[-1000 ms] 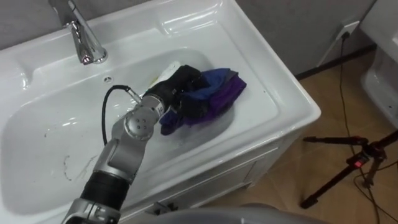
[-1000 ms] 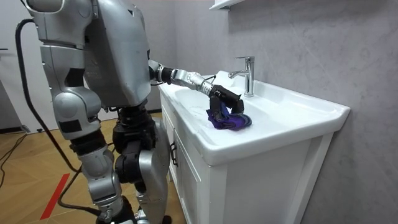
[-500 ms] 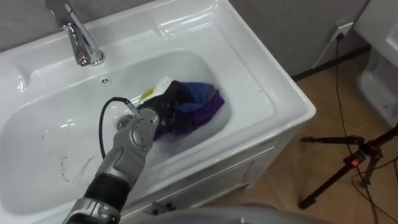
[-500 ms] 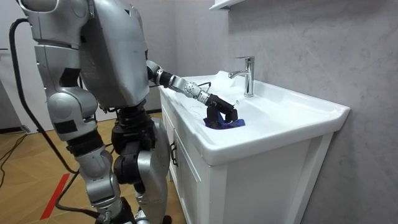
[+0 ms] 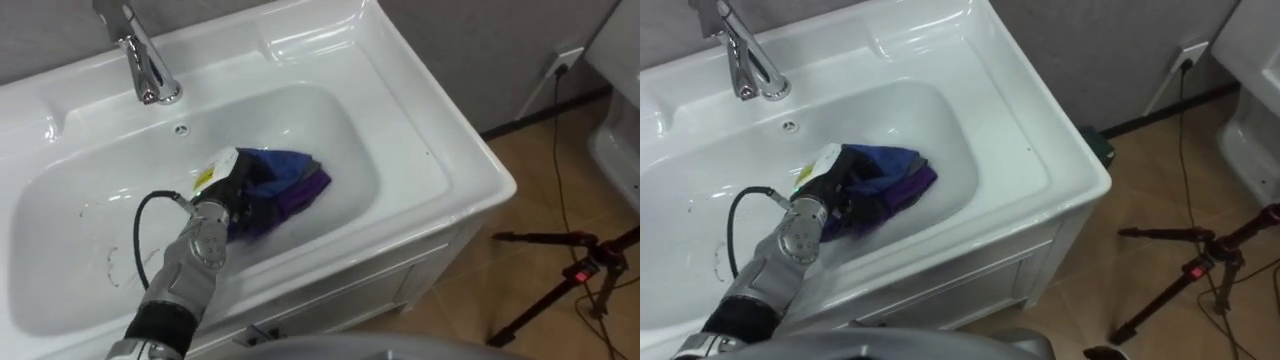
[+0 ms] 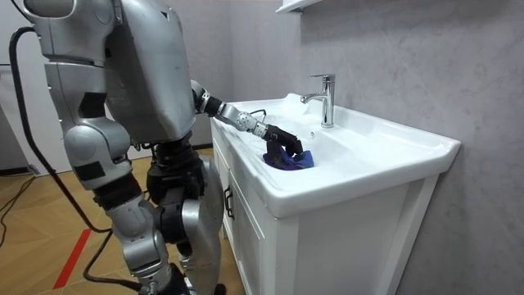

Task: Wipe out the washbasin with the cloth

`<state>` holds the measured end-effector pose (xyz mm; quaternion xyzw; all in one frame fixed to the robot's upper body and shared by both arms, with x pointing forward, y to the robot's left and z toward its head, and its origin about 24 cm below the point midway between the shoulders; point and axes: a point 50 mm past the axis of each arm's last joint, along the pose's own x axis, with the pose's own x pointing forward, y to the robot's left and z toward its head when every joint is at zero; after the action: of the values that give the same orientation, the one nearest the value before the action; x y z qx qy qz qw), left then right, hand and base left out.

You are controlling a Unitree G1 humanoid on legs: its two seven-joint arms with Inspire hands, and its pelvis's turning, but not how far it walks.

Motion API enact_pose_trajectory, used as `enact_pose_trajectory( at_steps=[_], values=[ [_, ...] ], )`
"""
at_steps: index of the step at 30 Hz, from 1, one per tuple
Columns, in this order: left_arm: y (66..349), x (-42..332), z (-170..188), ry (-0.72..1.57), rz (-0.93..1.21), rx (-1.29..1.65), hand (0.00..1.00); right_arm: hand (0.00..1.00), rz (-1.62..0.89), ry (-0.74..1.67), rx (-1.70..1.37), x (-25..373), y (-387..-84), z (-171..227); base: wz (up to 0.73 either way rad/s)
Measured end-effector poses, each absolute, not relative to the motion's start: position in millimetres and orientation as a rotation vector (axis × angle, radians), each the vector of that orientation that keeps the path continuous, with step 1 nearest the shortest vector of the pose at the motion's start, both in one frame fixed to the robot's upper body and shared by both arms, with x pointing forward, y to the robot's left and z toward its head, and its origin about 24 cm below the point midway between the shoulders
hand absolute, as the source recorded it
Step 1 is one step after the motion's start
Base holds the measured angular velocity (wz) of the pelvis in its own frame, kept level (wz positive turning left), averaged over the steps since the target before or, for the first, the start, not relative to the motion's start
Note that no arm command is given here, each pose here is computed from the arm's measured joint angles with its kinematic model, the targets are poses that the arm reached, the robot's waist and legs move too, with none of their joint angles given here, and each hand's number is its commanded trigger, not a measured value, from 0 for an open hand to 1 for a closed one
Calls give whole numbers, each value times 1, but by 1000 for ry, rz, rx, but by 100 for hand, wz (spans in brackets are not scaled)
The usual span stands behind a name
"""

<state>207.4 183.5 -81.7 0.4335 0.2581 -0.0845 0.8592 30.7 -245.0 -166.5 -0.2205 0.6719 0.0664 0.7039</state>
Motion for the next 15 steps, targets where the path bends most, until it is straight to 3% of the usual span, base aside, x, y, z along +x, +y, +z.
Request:
enact_pose_trajectory(
  at_steps=[15],
  values=[
    [224,176,-88,610,48,957,100,0,46,1474,-471,30,-263,-161,5]
  ],
)
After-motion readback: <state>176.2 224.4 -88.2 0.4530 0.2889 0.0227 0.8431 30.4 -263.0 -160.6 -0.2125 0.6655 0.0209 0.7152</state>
